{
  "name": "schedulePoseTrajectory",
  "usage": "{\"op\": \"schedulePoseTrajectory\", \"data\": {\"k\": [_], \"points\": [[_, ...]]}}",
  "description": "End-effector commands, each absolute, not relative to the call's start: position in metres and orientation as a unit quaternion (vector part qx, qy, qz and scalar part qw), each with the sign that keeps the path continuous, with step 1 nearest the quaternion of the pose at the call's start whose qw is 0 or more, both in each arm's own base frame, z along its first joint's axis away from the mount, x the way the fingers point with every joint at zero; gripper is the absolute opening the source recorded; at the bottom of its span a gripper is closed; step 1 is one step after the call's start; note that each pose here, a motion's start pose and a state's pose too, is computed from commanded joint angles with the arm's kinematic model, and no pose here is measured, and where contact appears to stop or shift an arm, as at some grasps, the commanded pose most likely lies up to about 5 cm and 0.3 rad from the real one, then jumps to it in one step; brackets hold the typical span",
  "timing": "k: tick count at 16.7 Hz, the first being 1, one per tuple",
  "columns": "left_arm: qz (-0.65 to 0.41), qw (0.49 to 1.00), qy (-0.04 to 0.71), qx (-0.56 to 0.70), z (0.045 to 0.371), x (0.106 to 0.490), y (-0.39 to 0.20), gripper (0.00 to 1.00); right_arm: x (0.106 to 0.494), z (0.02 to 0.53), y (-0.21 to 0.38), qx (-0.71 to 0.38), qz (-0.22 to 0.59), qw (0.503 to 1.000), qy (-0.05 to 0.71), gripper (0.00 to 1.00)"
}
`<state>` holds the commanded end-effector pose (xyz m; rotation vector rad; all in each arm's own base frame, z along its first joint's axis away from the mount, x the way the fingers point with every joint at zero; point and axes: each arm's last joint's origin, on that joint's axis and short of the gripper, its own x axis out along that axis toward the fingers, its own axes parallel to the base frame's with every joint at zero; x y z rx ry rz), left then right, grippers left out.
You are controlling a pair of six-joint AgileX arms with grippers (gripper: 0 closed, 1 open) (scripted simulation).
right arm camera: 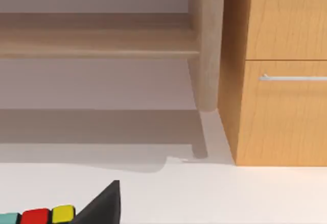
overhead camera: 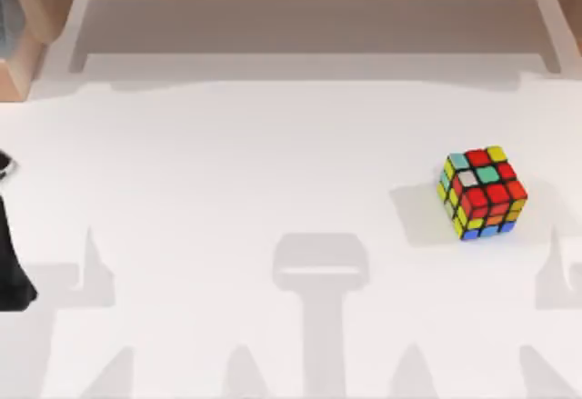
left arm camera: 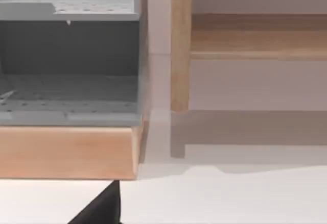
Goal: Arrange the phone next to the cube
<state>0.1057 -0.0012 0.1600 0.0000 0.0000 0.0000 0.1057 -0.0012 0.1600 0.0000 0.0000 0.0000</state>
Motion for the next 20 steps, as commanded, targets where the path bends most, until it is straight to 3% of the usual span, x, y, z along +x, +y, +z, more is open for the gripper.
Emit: {"op": "schedulePoseTrajectory", "data": {"k": [6, 11, 16, 20], "points": [[0.007, 0.999, 0.034, 0.027, 0.179, 0.107, 0.001, 1.00, 0.106, 0.160, -0.001, 0.000, 0.000, 1.000, 0.000, 1.00], [0.014, 0.982, 0.159, 0.104, 0.231, 0.132, 0.008, 1.00, 0.106, 0.160, -0.001, 0.000, 0.000, 1.000, 0.000, 1.00], [-0.015, 0.921, 0.342, 0.185, 0.271, 0.207, 0.028, 1.00, 0.106, 0.160, -0.001, 0.000, 0.000, 1.000, 0.000, 1.00], [-0.072, 0.844, 0.482, 0.227, 0.264, 0.289, 0.056, 1.00, 0.106, 0.160, -0.001, 0.000, 0.000, 1.000, 0.000, 1.00]]}}
